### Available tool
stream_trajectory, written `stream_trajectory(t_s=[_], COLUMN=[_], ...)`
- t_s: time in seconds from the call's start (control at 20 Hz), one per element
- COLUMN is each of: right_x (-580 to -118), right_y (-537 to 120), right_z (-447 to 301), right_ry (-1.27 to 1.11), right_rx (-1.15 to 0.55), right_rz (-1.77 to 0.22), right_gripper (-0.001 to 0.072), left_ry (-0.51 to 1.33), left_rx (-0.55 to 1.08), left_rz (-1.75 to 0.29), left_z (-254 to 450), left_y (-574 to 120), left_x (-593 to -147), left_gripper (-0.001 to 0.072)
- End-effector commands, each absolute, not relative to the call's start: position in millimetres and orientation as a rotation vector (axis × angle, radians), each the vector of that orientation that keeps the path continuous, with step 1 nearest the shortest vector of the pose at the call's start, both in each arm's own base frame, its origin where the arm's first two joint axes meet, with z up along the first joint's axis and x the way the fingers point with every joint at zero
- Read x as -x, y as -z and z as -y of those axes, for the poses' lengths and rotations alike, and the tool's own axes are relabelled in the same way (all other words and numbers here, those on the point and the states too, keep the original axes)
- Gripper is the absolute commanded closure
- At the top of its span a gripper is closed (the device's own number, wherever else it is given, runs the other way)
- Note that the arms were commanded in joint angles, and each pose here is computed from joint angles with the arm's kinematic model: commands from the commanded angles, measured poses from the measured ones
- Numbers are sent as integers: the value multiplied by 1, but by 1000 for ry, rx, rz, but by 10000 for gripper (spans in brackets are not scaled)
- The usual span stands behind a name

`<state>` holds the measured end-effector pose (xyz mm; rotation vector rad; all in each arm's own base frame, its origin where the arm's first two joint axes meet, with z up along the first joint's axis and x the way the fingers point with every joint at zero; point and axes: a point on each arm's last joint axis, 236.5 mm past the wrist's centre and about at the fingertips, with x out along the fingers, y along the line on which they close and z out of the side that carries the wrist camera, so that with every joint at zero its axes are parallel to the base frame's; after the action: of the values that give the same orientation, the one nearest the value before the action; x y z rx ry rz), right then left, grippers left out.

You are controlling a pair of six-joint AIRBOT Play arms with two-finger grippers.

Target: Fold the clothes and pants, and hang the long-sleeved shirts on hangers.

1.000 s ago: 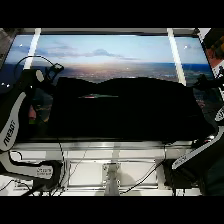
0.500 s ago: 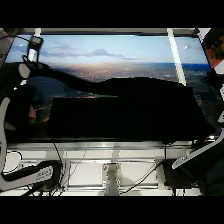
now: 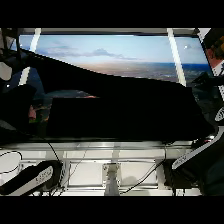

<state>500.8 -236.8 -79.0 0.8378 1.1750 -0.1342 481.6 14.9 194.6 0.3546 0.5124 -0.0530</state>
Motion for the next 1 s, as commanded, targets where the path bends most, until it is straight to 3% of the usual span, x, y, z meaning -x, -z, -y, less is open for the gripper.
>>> stream_trajectory(t_s=[0.0,0.35,0.45,0.55,0.6,0.95], right_x=[-497,-497,-498,-500,-499,-487], right_y=[105,112,109,106,106,86], right_z=[222,220,216,211,208,248], right_ry=[105,91,65,32,22,145], right_rx=[-845,-843,-847,-849,-855,-885], right_rz=[-1243,-1250,-1246,-1240,-1247,-1192], right_gripper=[299,304,378,639,698,704], left_ry=[53,60,62,62,59,21], left_rx=[-354,-346,-343,-342,-332,-167], left_rz=[-513,-519,-526,-526,-526,-596], left_z=[-15,-12,-12,-12,-12,-12], left_y=[-194,-191,-190,-190,-190,-161], left_x=[-483,-483,-482,-482,-482,-489], left_gripper=[703,703,703,703,703,703])
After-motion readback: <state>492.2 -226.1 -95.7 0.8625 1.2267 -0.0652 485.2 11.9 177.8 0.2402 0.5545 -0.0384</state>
